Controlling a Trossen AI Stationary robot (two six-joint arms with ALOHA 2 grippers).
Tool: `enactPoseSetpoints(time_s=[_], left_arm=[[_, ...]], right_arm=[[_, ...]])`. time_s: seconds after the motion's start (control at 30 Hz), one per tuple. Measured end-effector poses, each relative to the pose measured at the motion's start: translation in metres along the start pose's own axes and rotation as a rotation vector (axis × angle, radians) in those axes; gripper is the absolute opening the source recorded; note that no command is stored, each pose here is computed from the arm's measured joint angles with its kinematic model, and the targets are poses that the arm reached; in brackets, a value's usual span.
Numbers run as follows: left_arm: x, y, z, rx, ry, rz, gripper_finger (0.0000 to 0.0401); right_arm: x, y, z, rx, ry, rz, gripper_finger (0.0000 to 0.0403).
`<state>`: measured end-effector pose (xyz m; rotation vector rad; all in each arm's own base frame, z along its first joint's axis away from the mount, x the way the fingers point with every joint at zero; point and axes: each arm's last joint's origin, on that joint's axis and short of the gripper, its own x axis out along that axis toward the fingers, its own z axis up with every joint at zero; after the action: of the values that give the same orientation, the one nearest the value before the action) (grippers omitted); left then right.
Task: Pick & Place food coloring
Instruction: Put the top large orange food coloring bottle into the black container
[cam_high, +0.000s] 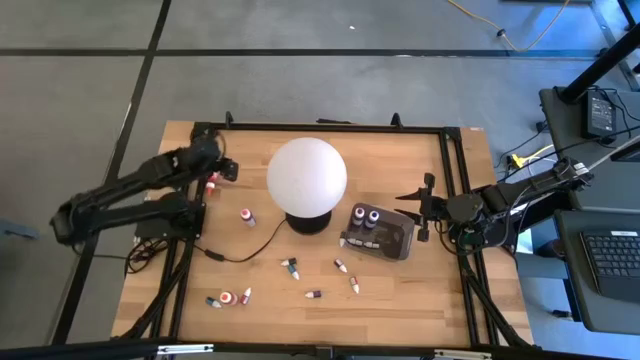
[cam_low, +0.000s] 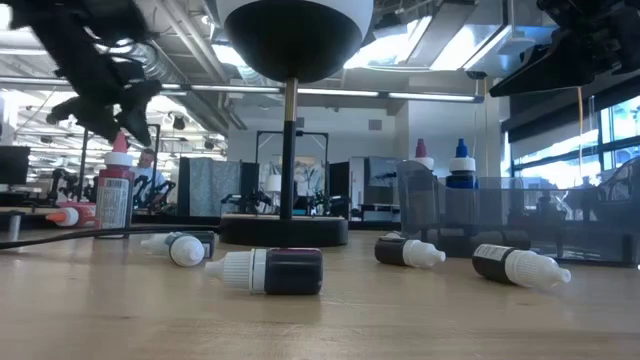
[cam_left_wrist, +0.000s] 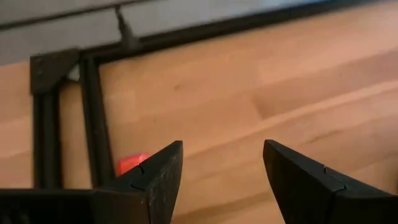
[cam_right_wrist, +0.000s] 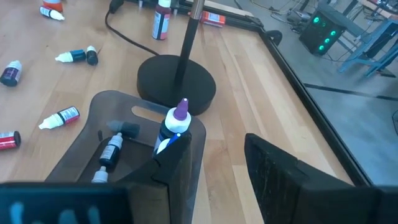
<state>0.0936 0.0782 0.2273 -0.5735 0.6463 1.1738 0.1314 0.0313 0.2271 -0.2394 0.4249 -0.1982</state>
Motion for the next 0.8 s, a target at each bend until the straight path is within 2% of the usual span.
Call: enactPoseSetpoints(time_s=[0.2,0.37,0.43,0.57,0.8], left_arm=[[0.013,-0.019,0.019,-0.018,0.229,0.151,0.0218],[0.025,-0.023,0.016,-0.045,0.445,0.372,0.0218],[0.031,-0.024,0.012,-0.058,0.521,0.415,0.0218],[0.044,-0.028,0.006,-0.048,0.593,0.447,0.0218],[0.059,-0.032,0.001,-0.027,0.633,0.519,0.0219]], right_arm=[[0.000,0.000,0.003,-0.011,-0.023,-0.002,0.0152],[0.000,0.000,0.003,-0.011,-0.024,-0.002,0.0152],[0.000,0.000,0.003,-0.011,-0.023,-0.002,0.0152],[0.000,0.000,0.003,-0.011,-0.024,-0.002,0.0152],[0.000,0.000,0.003,-0.007,-0.024,-0.001,0.0152]])
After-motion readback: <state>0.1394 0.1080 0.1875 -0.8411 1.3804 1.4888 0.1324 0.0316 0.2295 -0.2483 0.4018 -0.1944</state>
